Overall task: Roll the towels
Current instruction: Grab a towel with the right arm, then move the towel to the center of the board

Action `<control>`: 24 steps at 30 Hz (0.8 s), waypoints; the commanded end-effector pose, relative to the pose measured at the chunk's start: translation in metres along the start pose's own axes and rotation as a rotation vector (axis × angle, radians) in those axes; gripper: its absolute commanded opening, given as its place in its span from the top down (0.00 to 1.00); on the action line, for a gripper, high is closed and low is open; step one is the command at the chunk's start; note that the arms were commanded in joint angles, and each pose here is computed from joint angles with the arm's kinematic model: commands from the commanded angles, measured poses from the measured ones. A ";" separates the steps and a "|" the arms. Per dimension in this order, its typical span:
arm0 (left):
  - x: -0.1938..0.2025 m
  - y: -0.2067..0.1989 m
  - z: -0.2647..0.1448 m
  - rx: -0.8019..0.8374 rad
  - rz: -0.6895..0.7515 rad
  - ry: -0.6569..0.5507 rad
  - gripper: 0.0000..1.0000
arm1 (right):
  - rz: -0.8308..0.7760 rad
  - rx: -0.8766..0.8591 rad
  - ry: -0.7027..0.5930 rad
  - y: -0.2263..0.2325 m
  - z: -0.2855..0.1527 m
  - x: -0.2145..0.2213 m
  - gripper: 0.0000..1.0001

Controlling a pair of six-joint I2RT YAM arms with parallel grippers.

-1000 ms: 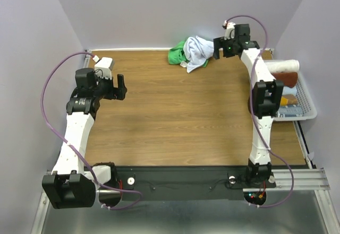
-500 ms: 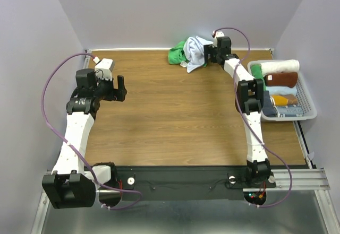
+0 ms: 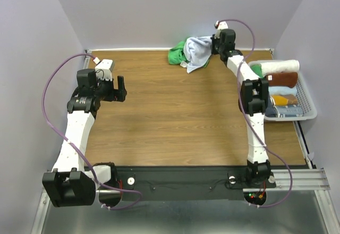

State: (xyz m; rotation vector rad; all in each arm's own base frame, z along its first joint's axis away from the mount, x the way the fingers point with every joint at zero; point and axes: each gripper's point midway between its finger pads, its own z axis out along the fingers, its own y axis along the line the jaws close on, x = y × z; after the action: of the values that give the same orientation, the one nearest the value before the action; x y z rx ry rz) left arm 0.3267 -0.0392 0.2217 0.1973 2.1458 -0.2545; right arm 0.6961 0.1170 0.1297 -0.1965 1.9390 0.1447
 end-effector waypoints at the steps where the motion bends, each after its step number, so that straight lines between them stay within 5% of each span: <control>1: -0.029 -0.007 -0.012 0.017 0.009 -0.088 0.01 | -0.002 -0.133 -0.318 0.033 -0.085 -0.159 0.99; 5: -0.036 -0.012 -0.016 0.042 0.032 -0.120 0.01 | 0.052 -0.289 -0.387 0.064 -0.158 -0.211 0.99; 15: -0.053 -0.021 -0.028 0.088 0.096 -0.166 0.01 | 0.235 -0.565 -0.330 0.142 -0.278 -0.226 0.99; 19: -0.055 -0.030 -0.031 0.135 0.121 -0.173 0.01 | 0.356 -0.599 -0.307 0.147 -0.308 -0.227 0.99; 24: -0.045 -0.047 -0.029 0.250 0.172 -0.150 0.02 | 0.469 -0.489 -0.203 0.134 -0.289 -0.178 0.99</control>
State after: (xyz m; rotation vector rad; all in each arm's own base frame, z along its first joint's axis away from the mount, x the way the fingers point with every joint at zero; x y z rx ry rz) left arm 0.3241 -0.0620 0.2570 0.3601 2.0261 -0.3596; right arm 0.4741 0.2160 0.4119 -0.1854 1.6562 0.9020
